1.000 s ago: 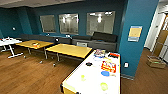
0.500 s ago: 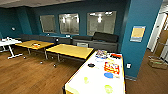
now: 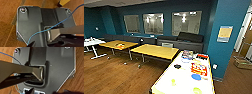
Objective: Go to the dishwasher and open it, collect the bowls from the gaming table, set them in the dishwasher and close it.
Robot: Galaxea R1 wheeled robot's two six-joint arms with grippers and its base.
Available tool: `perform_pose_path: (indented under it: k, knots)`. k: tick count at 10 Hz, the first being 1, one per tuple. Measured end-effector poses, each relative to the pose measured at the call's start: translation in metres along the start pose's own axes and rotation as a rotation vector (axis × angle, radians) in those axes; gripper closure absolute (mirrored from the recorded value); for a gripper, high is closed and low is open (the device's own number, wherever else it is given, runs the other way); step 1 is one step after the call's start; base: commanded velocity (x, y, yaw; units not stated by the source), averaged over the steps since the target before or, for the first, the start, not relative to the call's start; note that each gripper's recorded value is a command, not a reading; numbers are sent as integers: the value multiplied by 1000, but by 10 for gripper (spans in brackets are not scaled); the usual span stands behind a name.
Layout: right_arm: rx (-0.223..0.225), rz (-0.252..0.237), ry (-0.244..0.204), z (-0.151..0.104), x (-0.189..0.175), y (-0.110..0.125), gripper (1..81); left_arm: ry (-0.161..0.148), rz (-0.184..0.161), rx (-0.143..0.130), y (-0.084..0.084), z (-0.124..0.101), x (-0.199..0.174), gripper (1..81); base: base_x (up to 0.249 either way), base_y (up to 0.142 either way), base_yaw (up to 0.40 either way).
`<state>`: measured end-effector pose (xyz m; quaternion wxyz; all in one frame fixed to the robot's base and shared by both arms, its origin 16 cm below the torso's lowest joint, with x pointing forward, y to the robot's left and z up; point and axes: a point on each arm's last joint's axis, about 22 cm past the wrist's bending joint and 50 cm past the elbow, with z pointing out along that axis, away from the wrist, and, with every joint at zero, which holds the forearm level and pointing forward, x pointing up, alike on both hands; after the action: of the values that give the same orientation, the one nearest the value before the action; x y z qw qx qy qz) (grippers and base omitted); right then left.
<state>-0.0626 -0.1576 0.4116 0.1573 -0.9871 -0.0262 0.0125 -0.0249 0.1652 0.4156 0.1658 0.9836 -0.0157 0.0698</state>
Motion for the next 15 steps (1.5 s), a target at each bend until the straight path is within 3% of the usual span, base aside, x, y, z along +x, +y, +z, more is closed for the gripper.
perform_pose_path:
  k: [11,15]
  knots:
    - [-1,0,0,0,1,1,10,1,0,0,0,0,1,10,79,98,0]
    - [4,1,-1,1,-2,-3,10,-2,0,4,-3,-1,-1,10,60,0,0]
